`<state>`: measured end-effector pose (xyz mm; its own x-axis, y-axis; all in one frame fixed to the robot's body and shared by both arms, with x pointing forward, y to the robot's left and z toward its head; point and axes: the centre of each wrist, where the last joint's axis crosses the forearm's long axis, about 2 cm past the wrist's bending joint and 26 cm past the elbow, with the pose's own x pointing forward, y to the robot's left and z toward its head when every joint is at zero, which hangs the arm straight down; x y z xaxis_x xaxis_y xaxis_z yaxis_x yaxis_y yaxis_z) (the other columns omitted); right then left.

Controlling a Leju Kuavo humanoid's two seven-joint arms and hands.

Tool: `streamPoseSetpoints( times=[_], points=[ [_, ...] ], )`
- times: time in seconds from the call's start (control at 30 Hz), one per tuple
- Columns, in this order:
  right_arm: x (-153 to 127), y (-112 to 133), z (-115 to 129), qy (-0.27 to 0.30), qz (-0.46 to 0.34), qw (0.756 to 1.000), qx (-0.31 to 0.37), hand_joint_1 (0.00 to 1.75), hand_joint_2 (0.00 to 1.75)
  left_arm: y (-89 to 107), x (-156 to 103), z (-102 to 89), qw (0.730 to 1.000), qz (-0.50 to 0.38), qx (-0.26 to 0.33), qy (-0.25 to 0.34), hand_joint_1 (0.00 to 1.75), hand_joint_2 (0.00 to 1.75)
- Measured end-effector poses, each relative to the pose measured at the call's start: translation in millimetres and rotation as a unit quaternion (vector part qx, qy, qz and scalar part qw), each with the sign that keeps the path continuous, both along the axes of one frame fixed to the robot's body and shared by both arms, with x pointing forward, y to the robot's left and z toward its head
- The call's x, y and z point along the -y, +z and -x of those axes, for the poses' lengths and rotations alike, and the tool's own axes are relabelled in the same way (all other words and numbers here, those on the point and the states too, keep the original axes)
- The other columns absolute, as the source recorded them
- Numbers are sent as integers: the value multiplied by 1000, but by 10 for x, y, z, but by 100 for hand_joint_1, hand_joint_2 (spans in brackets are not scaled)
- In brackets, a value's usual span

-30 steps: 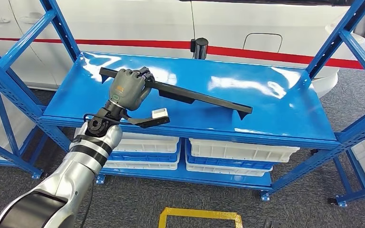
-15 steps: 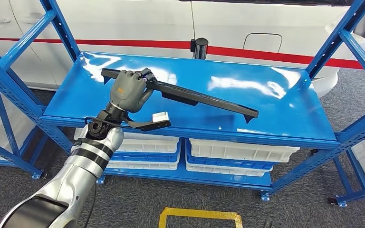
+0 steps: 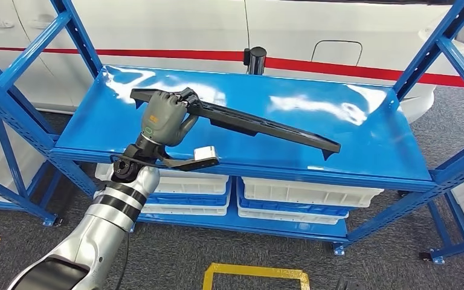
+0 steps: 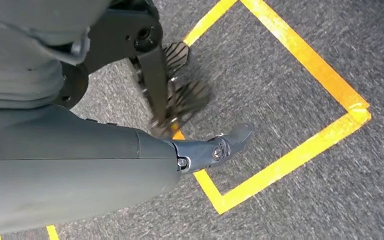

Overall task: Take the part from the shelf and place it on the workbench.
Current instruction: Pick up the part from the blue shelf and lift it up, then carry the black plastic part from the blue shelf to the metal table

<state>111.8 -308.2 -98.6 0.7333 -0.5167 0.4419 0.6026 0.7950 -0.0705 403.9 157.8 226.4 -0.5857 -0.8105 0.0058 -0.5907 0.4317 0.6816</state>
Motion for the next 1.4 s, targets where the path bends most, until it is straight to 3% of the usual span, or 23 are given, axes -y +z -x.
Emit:
streamPoseSetpoints(
  times=[0.53, 1.4],
  points=[
    [20, -1, 8, 2, 4, 1000, -3, 0, 0, -174, 42, 137, 1000, 8, -14, -9, 175, 175],
    [43, 8, -26, 5, 8, 1000, 0, 0, 0, -135, 81, 160, 1000, 15, -4, -17, 175, 175]
  ],
)
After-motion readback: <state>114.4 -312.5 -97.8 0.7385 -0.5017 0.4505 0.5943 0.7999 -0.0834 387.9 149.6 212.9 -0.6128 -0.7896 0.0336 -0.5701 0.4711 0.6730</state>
